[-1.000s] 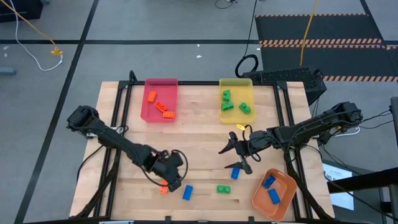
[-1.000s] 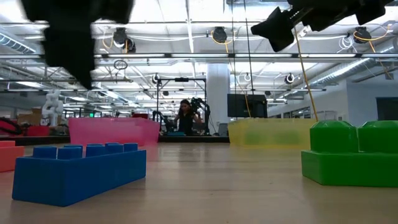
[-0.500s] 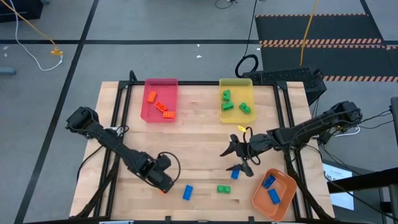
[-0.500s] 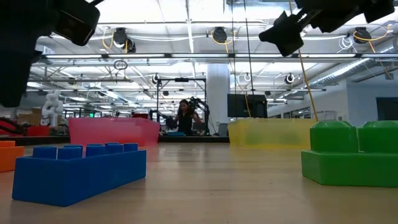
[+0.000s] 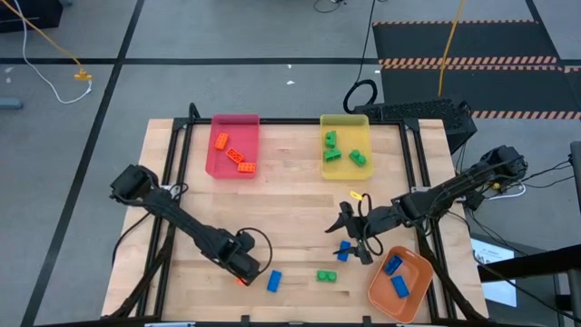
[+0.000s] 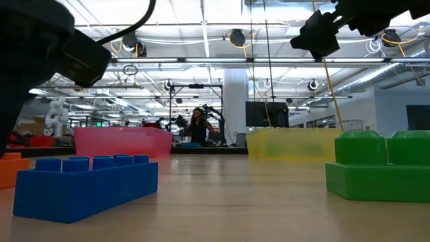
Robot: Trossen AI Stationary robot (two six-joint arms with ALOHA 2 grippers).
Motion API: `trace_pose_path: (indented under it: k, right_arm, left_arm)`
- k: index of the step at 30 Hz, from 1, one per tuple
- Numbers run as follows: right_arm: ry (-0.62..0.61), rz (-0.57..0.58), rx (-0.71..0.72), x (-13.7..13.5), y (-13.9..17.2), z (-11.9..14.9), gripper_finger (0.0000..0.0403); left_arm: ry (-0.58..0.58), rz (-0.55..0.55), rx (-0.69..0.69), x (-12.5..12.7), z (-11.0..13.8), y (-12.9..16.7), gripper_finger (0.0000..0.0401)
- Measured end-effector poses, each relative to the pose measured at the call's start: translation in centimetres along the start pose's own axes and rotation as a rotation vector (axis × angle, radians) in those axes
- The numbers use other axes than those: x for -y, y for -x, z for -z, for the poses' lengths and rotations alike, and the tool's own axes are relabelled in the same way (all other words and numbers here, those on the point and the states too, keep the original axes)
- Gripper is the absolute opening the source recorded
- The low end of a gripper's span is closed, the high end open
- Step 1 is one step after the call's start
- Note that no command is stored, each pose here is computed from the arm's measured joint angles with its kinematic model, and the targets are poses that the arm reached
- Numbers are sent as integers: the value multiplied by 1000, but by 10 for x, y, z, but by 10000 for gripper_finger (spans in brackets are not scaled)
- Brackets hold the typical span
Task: Sort & place blocks by color
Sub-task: Put the orange game piece into the red bin
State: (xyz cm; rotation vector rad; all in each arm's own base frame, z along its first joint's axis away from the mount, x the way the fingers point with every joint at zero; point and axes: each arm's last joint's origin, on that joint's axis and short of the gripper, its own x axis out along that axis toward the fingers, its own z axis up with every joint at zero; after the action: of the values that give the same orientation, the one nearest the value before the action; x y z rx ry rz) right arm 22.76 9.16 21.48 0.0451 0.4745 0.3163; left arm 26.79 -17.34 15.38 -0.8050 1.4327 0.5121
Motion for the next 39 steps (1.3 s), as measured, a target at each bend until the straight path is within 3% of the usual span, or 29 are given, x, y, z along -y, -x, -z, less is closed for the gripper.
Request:
trace_pose_path:
  k: [5, 13, 21, 26, 31, 39]
  right_arm:
    - [52, 1, 1, 0, 0, 0, 293]
    - [85, 46, 23, 12, 0, -4, 293]
    - [75, 79, 30, 22, 0, -5, 293]
    - [71, 84, 37, 24, 0, -6, 293]
    - [62, 83, 35, 24, 0, -6, 293]
    - [21, 83, 2, 24, 0, -2, 293]
  left_arm:
    - [-5, 73, 10, 7, -1, -2, 184]
    - [9, 61, 6, 6, -1, -2, 184]
    - [17, -217, 23, -23, -15, 3, 184]
    - [25, -319, 38, -44, -34, 21, 184]
    - [71, -236, 83, -50, -39, 49, 184]
    - [85, -215, 124, -48, -36, 53, 184]
